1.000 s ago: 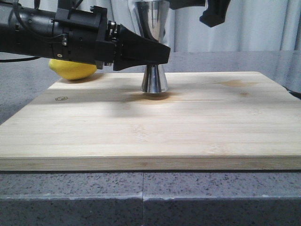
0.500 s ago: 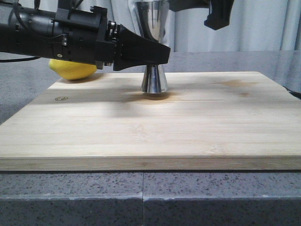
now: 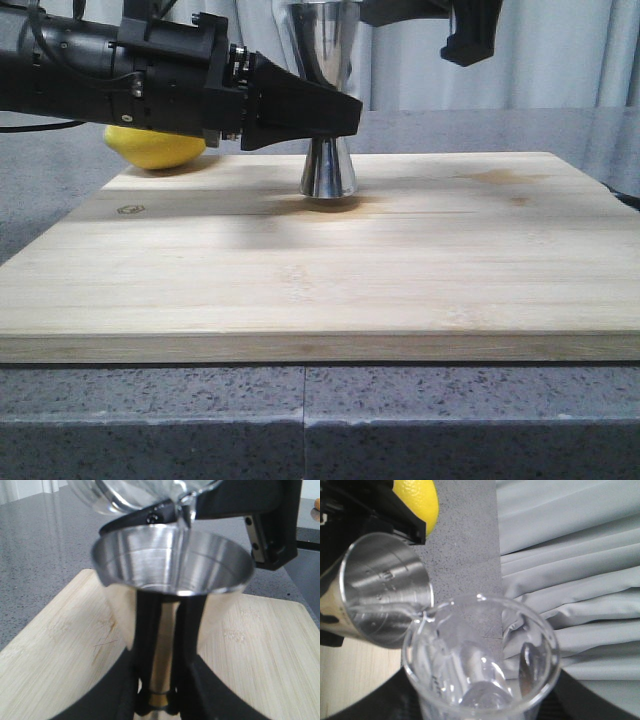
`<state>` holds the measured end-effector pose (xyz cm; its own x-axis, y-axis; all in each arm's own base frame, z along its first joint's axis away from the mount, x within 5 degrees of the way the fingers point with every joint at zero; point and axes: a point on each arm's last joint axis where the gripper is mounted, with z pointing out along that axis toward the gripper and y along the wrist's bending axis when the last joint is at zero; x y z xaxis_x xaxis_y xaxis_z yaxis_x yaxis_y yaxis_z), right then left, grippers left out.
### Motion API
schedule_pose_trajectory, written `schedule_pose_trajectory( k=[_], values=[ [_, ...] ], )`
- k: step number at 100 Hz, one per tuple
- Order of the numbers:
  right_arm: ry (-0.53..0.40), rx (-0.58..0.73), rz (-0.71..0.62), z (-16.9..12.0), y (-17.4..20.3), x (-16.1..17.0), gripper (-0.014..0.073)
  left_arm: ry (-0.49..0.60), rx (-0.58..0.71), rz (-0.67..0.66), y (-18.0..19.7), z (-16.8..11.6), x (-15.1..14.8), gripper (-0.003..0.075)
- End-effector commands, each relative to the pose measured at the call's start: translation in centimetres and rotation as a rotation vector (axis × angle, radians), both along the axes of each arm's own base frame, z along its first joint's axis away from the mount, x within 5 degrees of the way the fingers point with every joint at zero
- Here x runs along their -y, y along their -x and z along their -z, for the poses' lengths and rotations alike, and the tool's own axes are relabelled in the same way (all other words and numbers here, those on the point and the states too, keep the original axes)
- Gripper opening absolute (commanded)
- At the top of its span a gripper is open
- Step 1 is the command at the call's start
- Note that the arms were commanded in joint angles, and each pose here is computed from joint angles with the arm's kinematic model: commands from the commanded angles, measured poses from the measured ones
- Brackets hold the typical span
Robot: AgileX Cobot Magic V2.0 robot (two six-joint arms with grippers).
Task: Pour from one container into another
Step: 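Tilt the beaker with the right gripper, pouring liquid into the jigger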
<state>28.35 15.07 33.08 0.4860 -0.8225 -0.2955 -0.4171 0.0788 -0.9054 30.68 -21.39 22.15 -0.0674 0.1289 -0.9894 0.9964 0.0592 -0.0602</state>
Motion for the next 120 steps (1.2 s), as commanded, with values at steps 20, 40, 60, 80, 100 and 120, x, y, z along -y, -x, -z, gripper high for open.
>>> schedule_pose_trajectory(
  k=[20, 40, 60, 80, 100, 120],
  values=[
    [-0.014, 0.075, 0.018, -2.24, 0.26, 0.36, 0.0268, 0.160, 0.034, 0.034, 0.59, -3.59, 0.28, 0.0094],
    [-0.004, 0.086, 0.027, -2.30, 0.18, 0.45, 0.0268, 0.160, 0.034, 0.034, 0.59, -3.59, 0.28, 0.0094],
    [0.000, 0.108, 0.027, -2.86, -0.02, 0.38, 0.0268, 0.160, 0.034, 0.034, 0.59, -3.59, 0.28, 0.0094],
    [0.032, 0.115, 0.014, -2.60, -0.35, 0.19, 0.0268, 0.160, 0.034, 0.034, 0.59, -3.59, 0.28, 0.0094],
    [0.052, 0.116, 0.006, -2.29, -0.51, 0.10, 0.0268, 0.160, 0.034, 0.034, 0.59, -3.59, 0.28, 0.0094],
    [0.098, 0.138, -0.008, -2.22, -0.50, 0.12, 0.0268, 0.160, 0.034, 0.034, 0.59, -3.59, 0.28, 0.0094]
  ],
)
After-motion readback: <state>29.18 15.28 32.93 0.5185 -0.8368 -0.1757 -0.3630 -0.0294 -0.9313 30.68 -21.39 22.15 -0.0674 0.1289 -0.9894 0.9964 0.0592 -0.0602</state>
